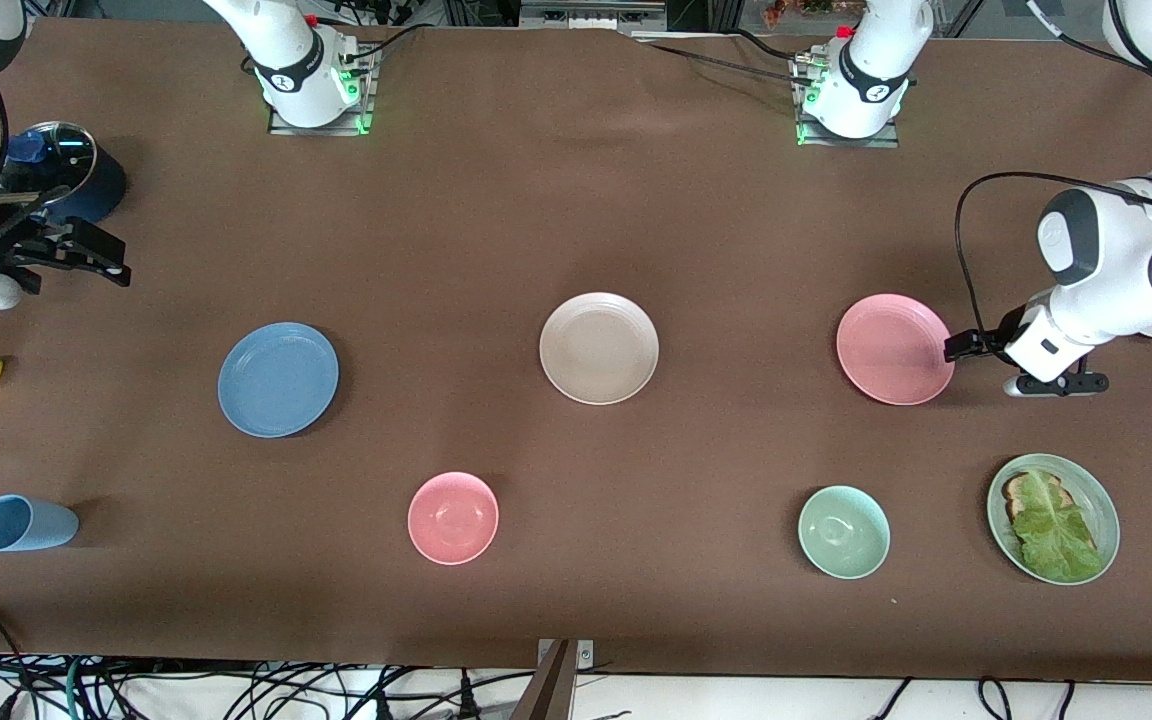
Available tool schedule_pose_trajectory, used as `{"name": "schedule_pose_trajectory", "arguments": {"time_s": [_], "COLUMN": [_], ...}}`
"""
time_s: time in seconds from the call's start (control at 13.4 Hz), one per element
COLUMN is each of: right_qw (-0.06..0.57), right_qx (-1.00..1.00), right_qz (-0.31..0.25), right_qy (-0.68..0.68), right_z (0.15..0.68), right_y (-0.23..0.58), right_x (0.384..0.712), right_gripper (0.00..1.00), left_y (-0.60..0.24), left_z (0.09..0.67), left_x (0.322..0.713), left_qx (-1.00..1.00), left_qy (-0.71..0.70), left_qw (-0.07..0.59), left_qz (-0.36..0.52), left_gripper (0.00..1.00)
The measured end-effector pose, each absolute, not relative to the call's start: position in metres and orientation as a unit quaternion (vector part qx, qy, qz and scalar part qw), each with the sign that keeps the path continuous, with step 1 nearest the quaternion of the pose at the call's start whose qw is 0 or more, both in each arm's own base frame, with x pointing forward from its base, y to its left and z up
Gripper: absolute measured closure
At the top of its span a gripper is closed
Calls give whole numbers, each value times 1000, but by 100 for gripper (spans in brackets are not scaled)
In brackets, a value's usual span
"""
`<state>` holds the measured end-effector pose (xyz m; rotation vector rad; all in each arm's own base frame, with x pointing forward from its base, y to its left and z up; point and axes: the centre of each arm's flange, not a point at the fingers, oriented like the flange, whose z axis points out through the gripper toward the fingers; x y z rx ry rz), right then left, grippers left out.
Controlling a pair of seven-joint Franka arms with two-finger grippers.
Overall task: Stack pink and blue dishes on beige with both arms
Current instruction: 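Move the left gripper to the rim of the large pink plate, then close the left gripper on the pink plate rim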
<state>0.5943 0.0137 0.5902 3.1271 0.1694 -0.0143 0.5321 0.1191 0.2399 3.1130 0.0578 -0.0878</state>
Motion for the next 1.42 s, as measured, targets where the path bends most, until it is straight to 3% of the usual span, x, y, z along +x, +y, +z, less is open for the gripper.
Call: {"name": "schedule_pose_trajectory", "arguments": {"time_s": [0.22,0.6,0.67,1.04,1.19,1.42], "right_qw": [5,5,4,4,4,3], "right_qx": [999,999,999,999,999,998], "right_qz": [-5,-7,-10,-18,-18,-24], "right_qy": [53,51,51,51,51,52], "right_z": [588,586,583,572,572,566], "right_y": [12,10,10,9,9,9], "right_x": [596,597,598,603,603,604], "right_gripper": [0,0,0,0,0,0], "left_y": [133,107,105,110,111,107], "left_z": [218,186,181,179,184,197], "left_x": [504,498,498,511,519,532], "left_qx": [999,997,997,997,997,997], "left_qy": [2,-18,-18,-40,-36,-22], "left_qw": [17,35,37,38,40,53], "left_qz": [-34,-62,-65,-55,-48,-60], "left_gripper": [0,5,11,70,89,90]}}
